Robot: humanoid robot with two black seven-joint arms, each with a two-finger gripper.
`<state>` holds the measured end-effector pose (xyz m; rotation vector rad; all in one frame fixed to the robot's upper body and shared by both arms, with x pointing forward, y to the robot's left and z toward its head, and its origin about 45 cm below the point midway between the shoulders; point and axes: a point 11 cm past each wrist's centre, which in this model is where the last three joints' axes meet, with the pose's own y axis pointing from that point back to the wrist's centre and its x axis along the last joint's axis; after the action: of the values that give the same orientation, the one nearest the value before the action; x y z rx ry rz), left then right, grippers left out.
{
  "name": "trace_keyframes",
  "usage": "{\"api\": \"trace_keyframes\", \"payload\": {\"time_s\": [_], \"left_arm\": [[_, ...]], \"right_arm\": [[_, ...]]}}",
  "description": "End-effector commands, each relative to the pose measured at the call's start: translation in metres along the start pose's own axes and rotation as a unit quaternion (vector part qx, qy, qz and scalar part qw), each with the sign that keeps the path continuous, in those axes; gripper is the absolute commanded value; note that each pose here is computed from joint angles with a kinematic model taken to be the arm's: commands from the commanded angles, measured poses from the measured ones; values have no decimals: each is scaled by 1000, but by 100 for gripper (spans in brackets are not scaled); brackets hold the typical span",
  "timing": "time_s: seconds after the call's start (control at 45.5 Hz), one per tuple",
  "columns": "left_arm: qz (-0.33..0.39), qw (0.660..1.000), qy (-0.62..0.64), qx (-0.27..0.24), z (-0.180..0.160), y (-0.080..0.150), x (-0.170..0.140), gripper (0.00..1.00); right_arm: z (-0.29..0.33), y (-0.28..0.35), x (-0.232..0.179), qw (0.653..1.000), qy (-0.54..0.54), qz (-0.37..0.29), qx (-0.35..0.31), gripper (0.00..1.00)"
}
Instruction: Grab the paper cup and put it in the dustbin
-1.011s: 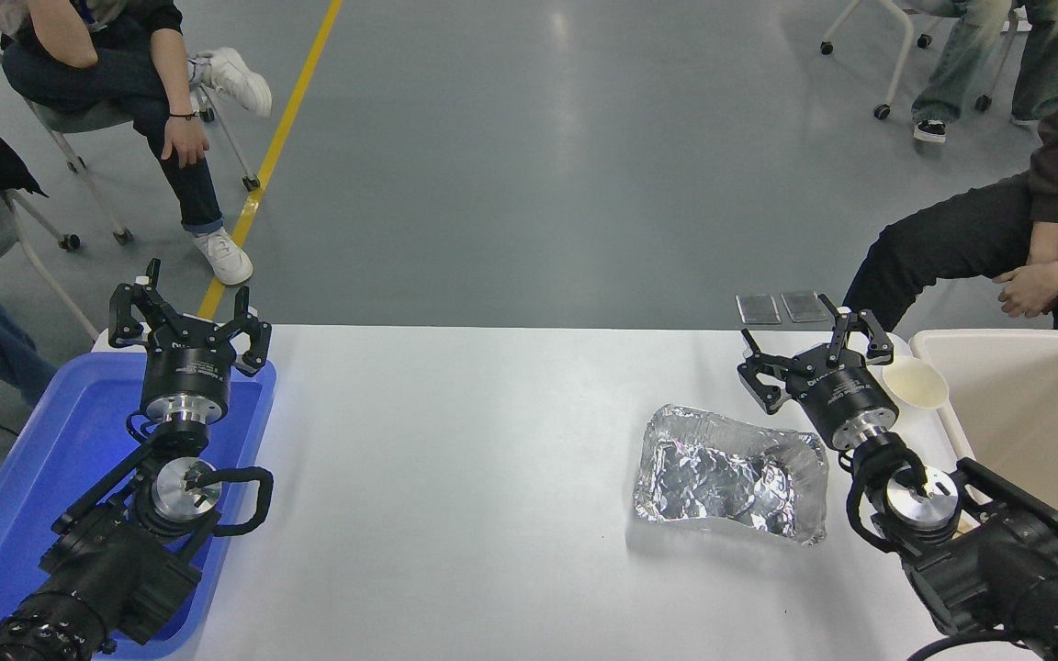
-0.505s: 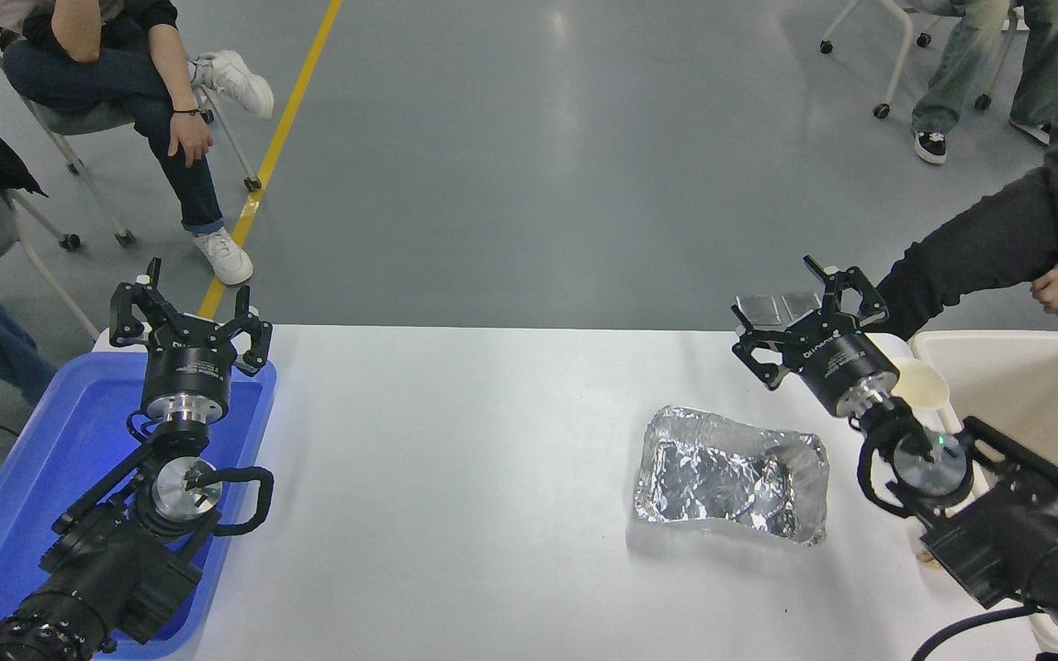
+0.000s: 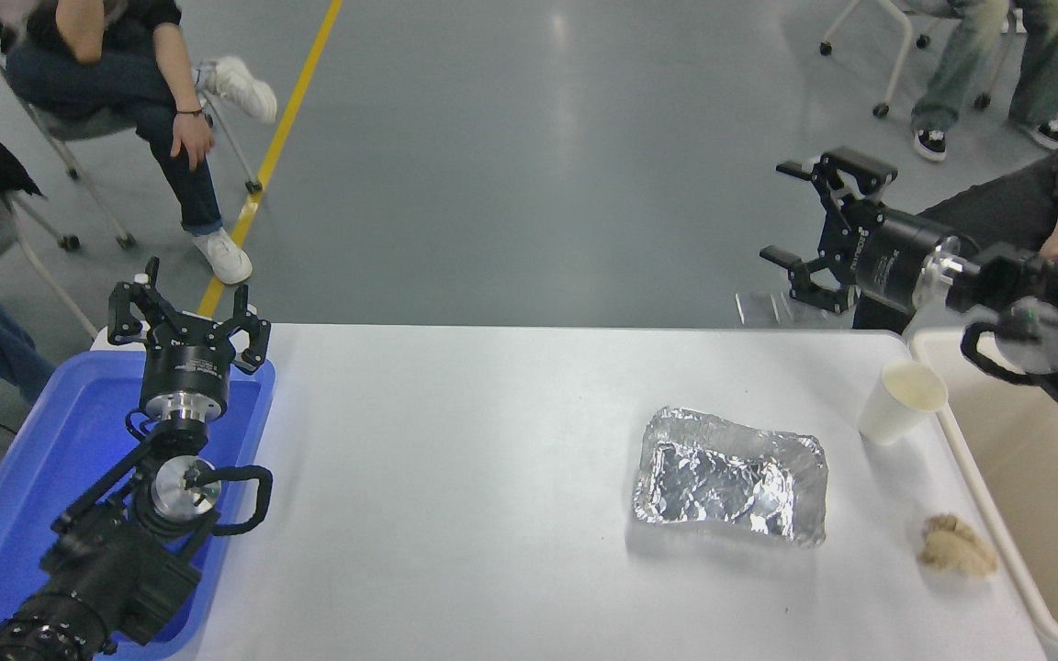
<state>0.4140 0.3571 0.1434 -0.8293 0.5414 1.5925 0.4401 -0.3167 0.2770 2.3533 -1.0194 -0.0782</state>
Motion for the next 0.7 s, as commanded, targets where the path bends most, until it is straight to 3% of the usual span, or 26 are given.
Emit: {"api": "trace_keyframes", "payload": {"time_s": [0.0,0.22,0.527,0.681], "left_arm": [[0,1000,0,0,0,0,0,99],[0,1000,0,0,0,0,0,99],[0,1000,0,0,0,0,0,99],[0,1000,0,0,0,0,0,99]], "right_arm": [[-10,40,3,967,203,-33,-152,100],[-44,57,-8,904,333,-80,-255,100],[-91,73,-68,819,418,-190,-343,100],[-130,84,-83,818,412,-184,-357,100]]}}
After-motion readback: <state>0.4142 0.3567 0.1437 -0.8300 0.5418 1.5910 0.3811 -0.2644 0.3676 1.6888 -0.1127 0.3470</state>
